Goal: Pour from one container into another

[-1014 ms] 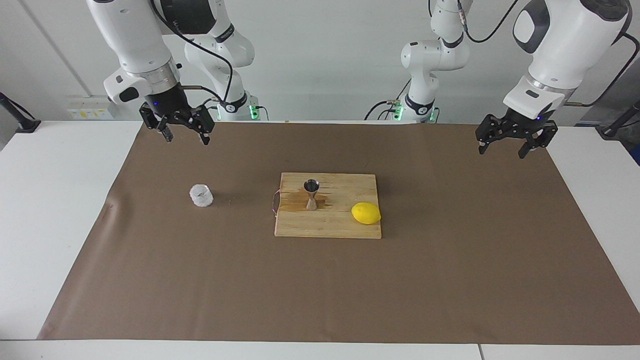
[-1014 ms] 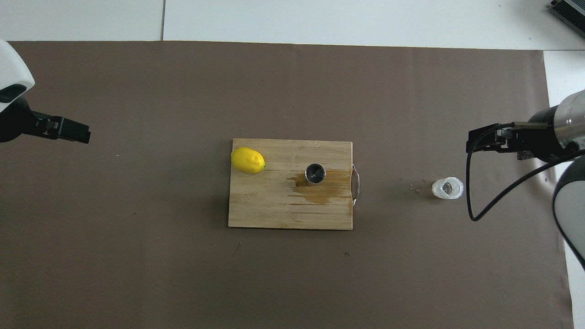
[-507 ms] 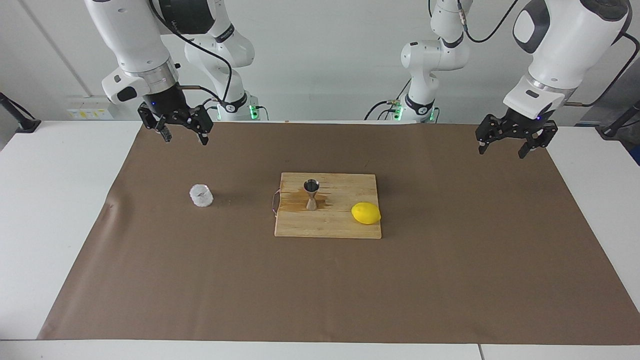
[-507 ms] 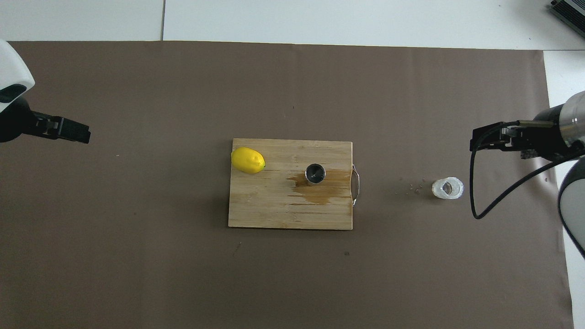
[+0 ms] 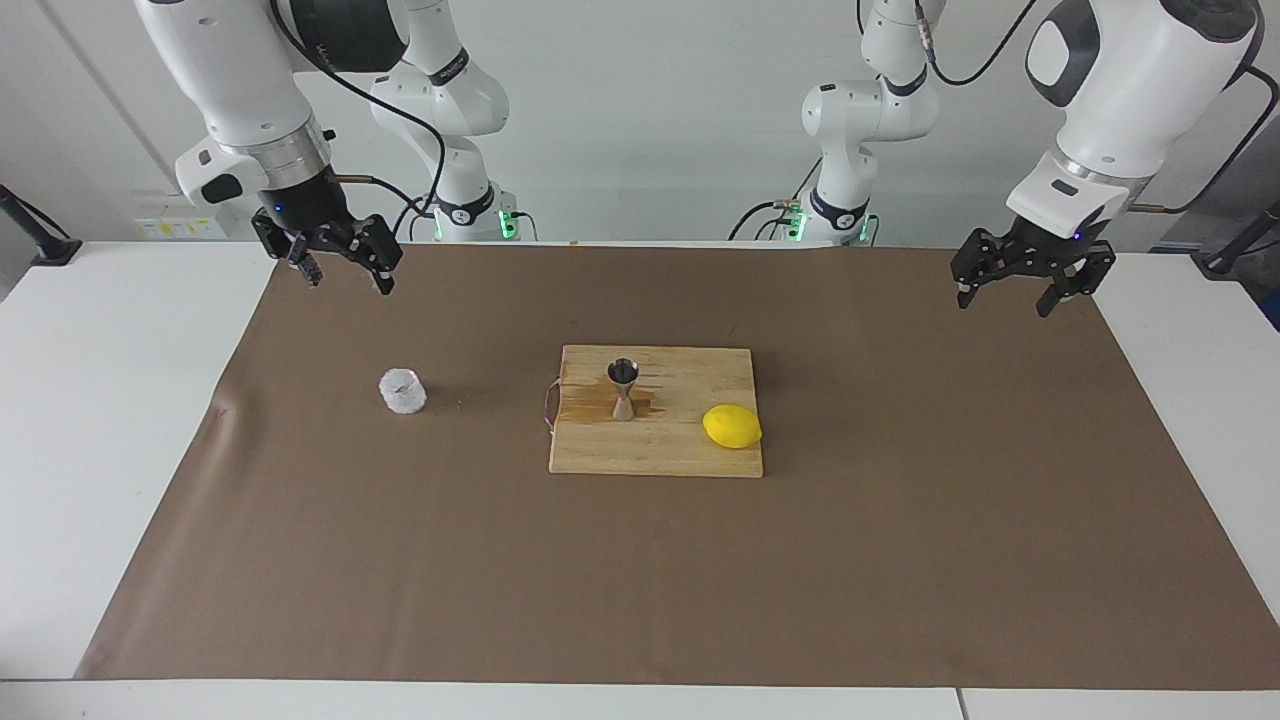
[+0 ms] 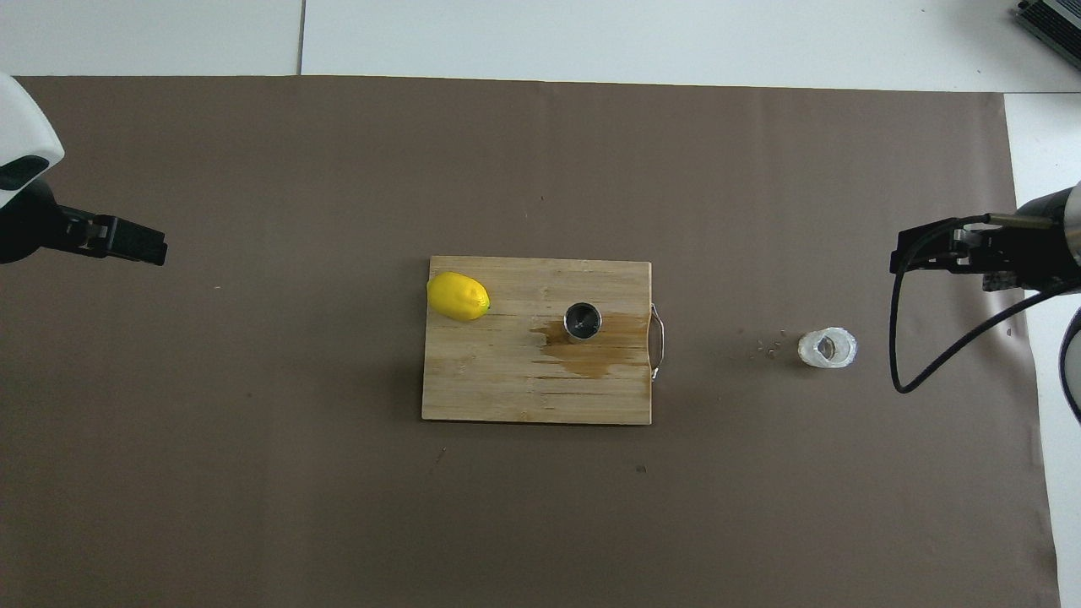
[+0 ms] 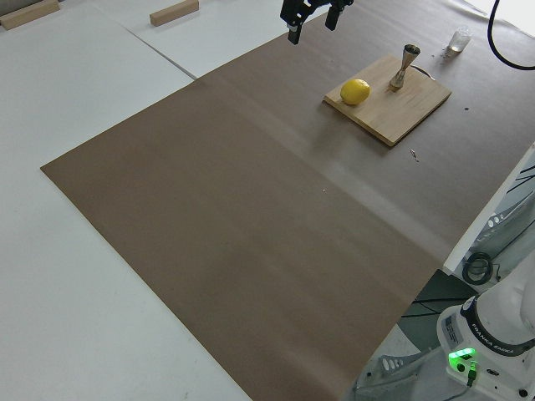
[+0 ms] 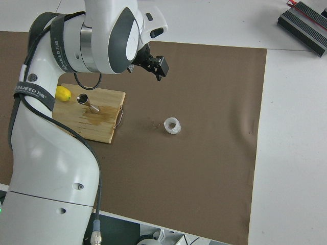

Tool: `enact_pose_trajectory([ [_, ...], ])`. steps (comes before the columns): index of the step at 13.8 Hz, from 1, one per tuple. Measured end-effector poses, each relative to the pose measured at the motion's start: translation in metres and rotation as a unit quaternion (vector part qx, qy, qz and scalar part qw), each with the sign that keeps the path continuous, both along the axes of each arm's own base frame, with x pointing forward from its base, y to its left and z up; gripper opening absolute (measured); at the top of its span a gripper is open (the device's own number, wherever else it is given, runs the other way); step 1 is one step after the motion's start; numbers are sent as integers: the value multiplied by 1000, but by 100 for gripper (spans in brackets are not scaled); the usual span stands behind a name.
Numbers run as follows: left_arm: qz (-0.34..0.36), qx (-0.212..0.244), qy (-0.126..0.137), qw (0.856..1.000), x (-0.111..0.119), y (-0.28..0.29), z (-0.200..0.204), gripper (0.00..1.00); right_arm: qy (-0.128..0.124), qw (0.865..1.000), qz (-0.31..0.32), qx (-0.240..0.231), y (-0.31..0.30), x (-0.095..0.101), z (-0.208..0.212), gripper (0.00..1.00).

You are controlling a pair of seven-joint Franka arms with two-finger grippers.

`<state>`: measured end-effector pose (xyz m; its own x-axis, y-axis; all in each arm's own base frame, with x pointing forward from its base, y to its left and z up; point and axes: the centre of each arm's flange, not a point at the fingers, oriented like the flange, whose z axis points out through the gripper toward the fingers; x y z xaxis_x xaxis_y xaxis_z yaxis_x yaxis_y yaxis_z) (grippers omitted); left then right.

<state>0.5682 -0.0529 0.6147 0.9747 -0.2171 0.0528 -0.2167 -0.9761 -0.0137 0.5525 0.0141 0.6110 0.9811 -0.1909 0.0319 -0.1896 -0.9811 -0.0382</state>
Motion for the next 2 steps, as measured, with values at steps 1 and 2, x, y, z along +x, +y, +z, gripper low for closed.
enact_pose_trajectory([
  [1, 0, 0, 0, 1000, 0, 0, 0, 100, 4, 1000, -1, 0, -1, 1, -2, 100],
  [2, 0, 0, 0, 1000, 0, 0, 0, 100, 6, 1000, -2, 0, -2, 1, -4, 100],
])
